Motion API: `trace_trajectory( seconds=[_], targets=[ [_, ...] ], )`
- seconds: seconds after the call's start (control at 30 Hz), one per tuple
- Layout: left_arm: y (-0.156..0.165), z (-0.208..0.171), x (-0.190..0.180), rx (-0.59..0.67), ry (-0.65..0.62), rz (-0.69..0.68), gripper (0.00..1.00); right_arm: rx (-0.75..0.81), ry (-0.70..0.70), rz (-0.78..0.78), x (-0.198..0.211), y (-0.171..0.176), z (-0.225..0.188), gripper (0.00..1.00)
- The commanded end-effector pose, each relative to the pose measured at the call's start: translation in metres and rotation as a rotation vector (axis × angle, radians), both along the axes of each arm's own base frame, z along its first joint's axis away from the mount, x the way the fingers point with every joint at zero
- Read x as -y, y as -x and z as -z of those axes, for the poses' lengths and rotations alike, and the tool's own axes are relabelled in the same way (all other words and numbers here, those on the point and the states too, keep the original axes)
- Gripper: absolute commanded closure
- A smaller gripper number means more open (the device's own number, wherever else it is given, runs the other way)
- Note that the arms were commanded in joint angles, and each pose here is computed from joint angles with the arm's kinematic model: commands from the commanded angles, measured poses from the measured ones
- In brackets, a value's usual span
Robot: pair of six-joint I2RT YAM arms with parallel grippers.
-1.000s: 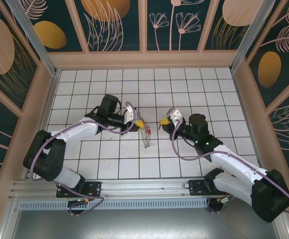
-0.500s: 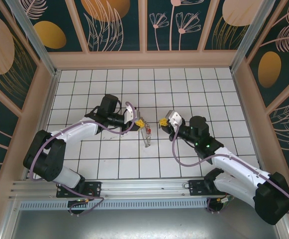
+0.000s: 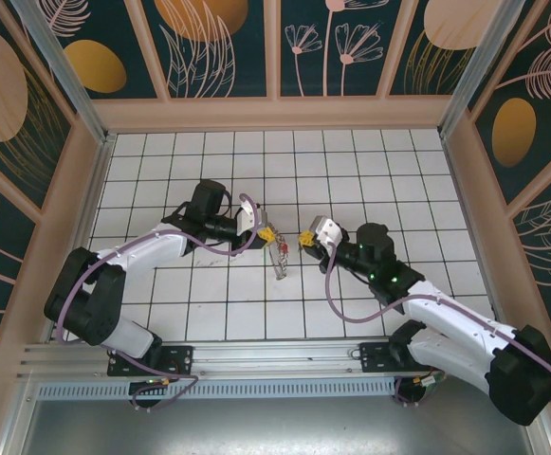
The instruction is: Put the keys on the keyring
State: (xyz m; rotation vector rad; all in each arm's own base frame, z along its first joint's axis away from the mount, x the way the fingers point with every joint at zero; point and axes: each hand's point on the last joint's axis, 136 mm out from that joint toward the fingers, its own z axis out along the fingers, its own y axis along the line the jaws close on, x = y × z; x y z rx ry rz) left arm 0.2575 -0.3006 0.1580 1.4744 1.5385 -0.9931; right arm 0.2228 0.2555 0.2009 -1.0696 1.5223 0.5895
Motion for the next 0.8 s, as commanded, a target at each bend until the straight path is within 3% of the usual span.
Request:
trace_trajectory(
  seconds=[0.0,0.4,0.77],
  targets=[
    [0.002,-0.012,0.004,0.037,0.039,0.026,1.0,0.063,-0.008,-0.055,-0.013,0.003,-0.019,1.0],
    [0.004,-0.011,0.003,0.042,0.036,0.034,1.0,0.194,0.067,0.088,-0.013,-0.031,-0.02,1.0],
    [0.008,-0.01,0.002,0.053,0.035,0.055,1.0,0.14,0.084,-0.121,-0.047,-0.018,-0.001,1.0]
  ],
)
